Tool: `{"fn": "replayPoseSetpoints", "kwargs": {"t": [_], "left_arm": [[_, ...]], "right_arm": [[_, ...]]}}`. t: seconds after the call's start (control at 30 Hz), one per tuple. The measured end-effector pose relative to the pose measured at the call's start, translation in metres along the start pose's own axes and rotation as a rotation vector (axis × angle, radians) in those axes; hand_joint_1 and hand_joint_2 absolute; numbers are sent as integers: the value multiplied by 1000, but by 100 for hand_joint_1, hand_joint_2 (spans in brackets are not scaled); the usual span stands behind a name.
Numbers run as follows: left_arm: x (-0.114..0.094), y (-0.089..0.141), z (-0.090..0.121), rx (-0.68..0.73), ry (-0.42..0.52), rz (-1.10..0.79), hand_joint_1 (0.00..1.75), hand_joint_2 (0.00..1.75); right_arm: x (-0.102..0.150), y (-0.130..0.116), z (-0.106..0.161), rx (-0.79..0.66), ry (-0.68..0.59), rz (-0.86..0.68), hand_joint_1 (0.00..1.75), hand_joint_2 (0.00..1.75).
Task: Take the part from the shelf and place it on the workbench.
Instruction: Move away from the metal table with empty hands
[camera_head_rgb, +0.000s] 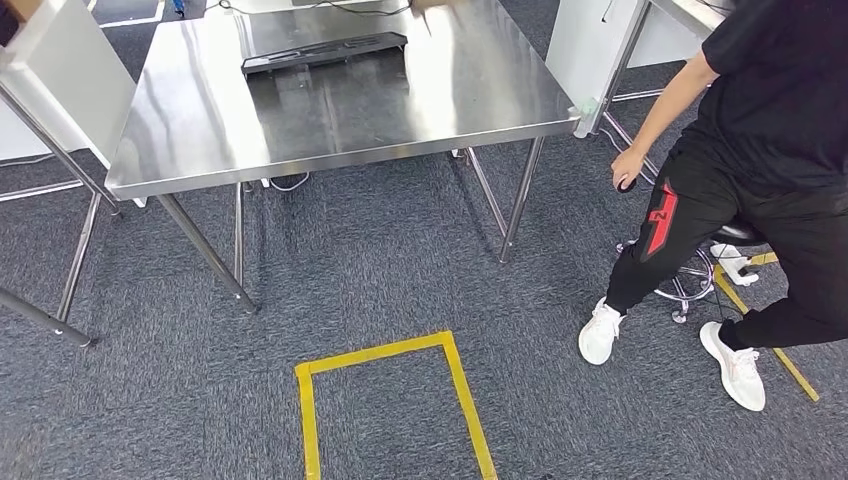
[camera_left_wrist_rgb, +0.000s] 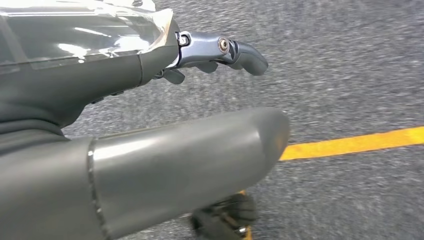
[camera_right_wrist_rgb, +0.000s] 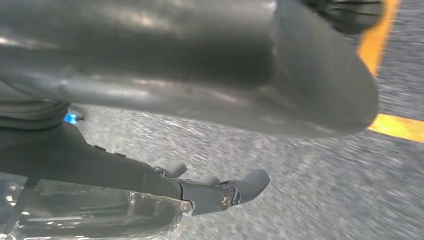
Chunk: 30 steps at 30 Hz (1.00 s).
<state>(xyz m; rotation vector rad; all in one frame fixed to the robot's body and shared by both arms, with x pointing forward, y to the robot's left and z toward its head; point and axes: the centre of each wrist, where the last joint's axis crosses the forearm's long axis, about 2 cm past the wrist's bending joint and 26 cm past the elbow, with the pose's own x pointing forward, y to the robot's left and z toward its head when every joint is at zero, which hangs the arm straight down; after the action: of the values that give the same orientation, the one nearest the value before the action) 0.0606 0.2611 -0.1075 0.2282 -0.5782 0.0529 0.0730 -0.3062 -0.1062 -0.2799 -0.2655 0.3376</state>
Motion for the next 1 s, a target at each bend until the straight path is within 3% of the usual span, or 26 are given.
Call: {"fn": "replayPoseSetpoints", "kwargs": {"t": [1.0], "left_arm": [[11, -1, -5, -39, -2, -51, 0, 0]], "right_arm": [[-8, 9, 2, 22, 103, 27, 0, 0]]}}
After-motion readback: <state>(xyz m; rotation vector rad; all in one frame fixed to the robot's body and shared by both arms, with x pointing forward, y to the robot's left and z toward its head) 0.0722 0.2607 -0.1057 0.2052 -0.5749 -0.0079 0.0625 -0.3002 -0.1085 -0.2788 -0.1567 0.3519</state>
